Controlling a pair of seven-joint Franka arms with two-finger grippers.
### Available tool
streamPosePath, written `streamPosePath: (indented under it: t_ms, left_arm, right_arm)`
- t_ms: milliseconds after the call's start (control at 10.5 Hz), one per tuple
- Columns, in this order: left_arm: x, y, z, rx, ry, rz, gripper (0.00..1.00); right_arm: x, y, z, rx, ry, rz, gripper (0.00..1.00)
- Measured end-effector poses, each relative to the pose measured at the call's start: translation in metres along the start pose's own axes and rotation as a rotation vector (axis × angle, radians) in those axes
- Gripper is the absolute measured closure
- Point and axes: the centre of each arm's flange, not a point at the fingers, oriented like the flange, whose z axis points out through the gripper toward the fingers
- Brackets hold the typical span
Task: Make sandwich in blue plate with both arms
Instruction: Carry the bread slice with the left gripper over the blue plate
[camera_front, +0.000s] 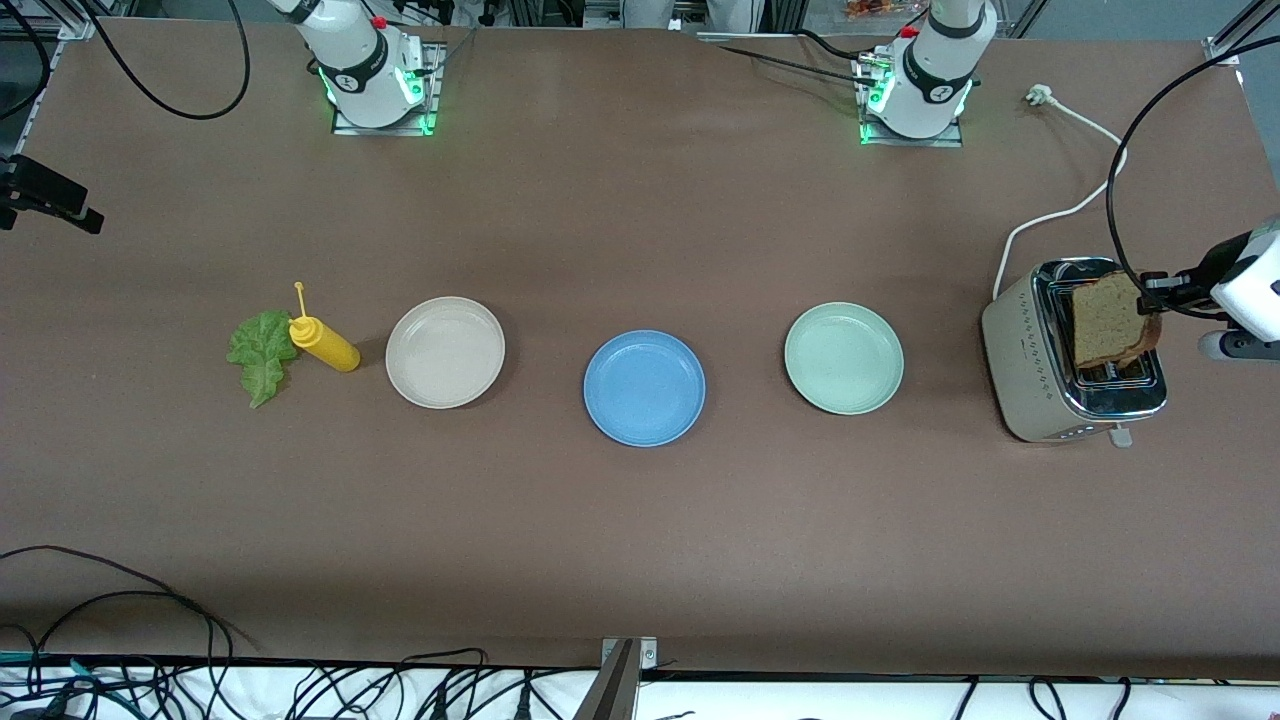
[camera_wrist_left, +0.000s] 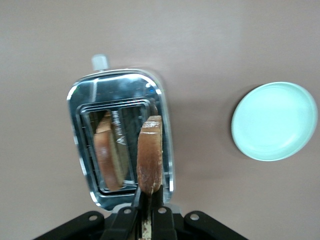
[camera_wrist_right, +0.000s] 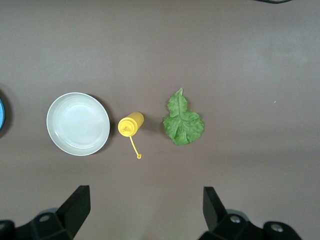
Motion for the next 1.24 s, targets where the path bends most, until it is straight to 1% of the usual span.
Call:
streamPosePath:
  t_ms: [285,380,475,570,665,760,855,1046,1141,1236]
  left_arm:
    - [0.006,0.042,-0.003,-0.113,0.013,0.032,0.92]
    - [0.009,0.066,-0.001,-0.167,0.009,0.035,0.92]
    - [0.013,0.096,0.005,-0.238,-0.008,0.033,0.92]
    - [0.023,0.126,0.014,-0.300,-0.008,0.004,0.92]
    - [0.038,0.157,0.029,-0.351,0.004,-0.019,0.92]
    - [0.052,0.196,0.053,-0.407,-0.002,-0.018,0.92]
    - [0.060,0.224,0.068,-0.450,-0.003,-0.015,0.92]
    - [0.067,0.278,0.092,-0.512,-0.006,-0.003,0.92]
    - [0.069,0.306,0.101,-0.552,-0.012,-0.021,0.92]
    - [0.072,0.328,0.108,-0.576,-0.002,-0.057,0.92]
  right_arm:
    - [0.000,0.000,0.000,0.000,0.000,0.000,0.00]
    - [0.000,0.000,0.000,0.000,0.000,0.000,0.00]
    - [0.000,0.000,0.000,0.000,0.000,0.000,0.00]
    - [0.000,0.000,0.000,0.000,0.000,0.000,0.00]
    - [0.000,0.000,0.000,0.000,0.000,0.000,0.00]
    - [0.000,0.000,0.000,0.000,0.000,0.000,0.00]
    - [0.000,0.000,0.000,0.000,0.000,0.000,0.00]
    - [0.000,0.000,0.000,0.000,0.000,0.000,0.00]
    - [0.000,0.000,0.000,0.000,0.000,0.000,0.00]
    - [0.000,0.000,0.000,0.000,0.000,0.000,0.00]
